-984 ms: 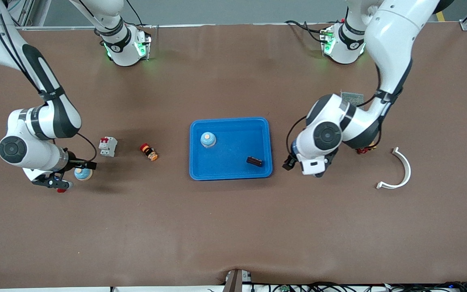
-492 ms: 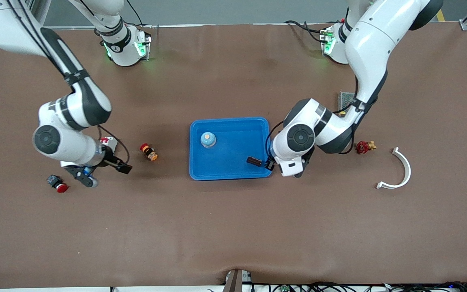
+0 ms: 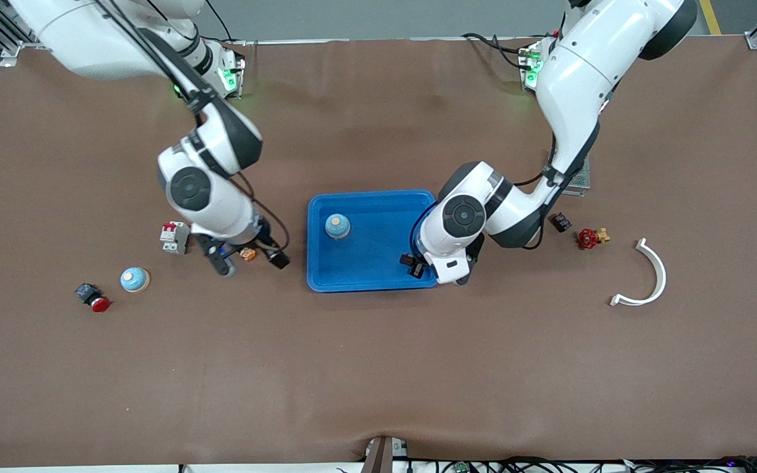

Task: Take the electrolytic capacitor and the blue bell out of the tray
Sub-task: 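Return the left gripper and the right gripper to the blue tray, then grasp the second capacitor with the left gripper while the right gripper grasps the bell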

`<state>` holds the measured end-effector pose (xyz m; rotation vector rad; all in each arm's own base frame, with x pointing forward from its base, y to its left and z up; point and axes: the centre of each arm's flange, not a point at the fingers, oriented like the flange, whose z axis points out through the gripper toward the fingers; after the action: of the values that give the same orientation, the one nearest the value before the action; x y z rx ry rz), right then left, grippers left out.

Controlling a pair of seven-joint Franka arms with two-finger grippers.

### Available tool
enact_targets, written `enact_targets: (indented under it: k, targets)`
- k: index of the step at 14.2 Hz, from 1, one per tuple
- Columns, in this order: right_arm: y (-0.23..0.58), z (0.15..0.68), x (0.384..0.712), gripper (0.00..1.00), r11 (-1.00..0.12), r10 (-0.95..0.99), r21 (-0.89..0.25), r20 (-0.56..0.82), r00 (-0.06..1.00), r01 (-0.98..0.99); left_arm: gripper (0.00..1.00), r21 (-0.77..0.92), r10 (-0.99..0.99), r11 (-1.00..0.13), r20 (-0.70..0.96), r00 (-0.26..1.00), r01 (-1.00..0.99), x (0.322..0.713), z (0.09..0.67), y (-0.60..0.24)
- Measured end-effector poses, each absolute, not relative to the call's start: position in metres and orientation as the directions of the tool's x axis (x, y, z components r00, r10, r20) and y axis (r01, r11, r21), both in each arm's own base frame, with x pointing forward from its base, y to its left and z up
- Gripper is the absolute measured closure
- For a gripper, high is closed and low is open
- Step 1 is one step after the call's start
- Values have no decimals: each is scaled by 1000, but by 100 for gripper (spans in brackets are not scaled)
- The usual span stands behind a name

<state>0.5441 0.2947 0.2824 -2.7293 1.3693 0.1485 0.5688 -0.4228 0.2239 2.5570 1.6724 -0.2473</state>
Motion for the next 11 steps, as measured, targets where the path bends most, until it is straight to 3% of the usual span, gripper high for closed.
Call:
enact_targets:
  k: [6, 8, 10, 11]
  targets:
    - [377, 230, 485, 0, -587, -810, -20, 15, 586, -810, 43, -29, 908, -397, -158, 388, 917, 562, 196, -433]
    - [380, 197, 476, 0, -584, -811, -7, 55, 583, -812, 48, -32, 908, -397, -160, 387, 917, 561, 191, -434]
    - [379, 178, 475, 0, -578, -814, 2, 59, 577, -816, 63, -34, 908, -398, -160, 388, 917, 561, 189, -435]
    - [380, 176, 475, 0, -577, -815, 3, 56, 577, -817, 63, -34, 907, -399, -160, 389, 917, 560, 190, -435]
